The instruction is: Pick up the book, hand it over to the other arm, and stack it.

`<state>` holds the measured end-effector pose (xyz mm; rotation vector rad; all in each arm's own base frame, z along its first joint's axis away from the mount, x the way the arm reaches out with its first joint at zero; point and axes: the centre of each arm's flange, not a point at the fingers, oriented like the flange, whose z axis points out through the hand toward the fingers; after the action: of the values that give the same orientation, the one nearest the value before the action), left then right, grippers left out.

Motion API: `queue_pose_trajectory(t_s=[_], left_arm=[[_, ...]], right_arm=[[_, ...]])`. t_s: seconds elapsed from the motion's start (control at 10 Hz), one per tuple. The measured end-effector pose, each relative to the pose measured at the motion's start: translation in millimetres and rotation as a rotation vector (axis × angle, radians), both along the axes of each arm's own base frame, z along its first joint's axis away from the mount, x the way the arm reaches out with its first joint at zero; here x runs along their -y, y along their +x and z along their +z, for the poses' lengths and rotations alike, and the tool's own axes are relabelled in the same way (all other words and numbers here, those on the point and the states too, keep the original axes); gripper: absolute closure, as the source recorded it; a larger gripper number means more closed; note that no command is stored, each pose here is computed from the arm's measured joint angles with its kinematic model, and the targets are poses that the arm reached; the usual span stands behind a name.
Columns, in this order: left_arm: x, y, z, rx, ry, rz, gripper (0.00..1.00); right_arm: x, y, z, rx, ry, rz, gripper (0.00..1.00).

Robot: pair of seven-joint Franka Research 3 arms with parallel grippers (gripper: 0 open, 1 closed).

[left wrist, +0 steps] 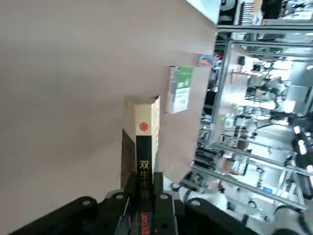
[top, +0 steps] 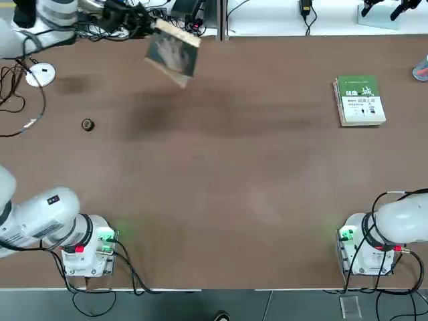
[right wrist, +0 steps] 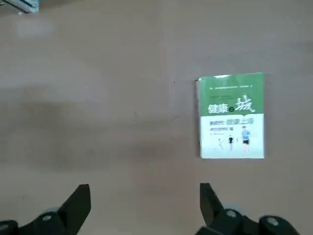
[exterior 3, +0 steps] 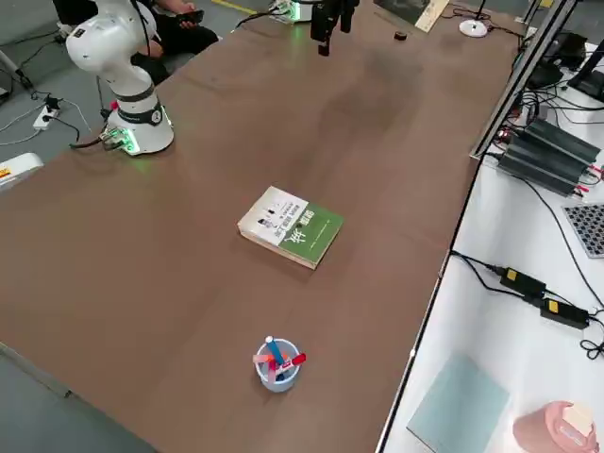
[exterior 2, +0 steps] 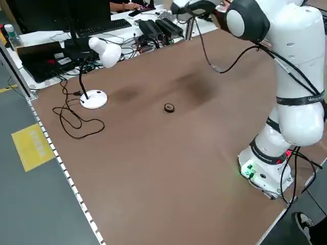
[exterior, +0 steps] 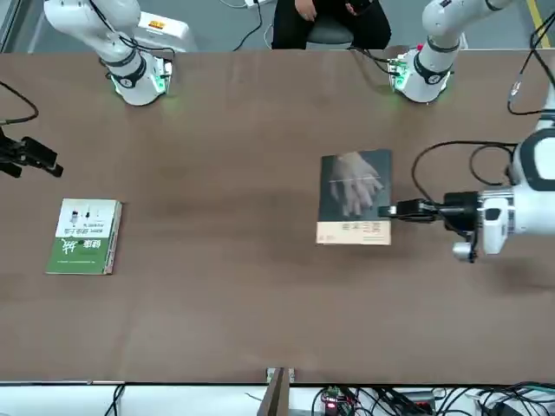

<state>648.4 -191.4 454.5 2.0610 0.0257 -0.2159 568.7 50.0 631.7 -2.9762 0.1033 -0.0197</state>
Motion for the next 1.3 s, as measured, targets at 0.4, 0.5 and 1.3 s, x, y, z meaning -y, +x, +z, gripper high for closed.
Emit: queue_pose_trajectory(t_s=[0.4,0.5,1.3], left_arm=[[88.5,-12.6,20.0,-0.016,-0.013,0.044,0.99],[105.3,-15.7,26.3,-0.019,-0.015,0.054,0.99],[194.6,-41.1,28.2,-0.006,-0.042,0.052,0.99]], right_arm=[[3.1,-0.5,-6.5,-0.049,0.183,-0.032,0.01],[4.6,0.2,-12.3,-0.065,0.228,-0.043,0.01],[21.8,2.0,-89.9,-0.213,0.663,-0.092,0.01]])
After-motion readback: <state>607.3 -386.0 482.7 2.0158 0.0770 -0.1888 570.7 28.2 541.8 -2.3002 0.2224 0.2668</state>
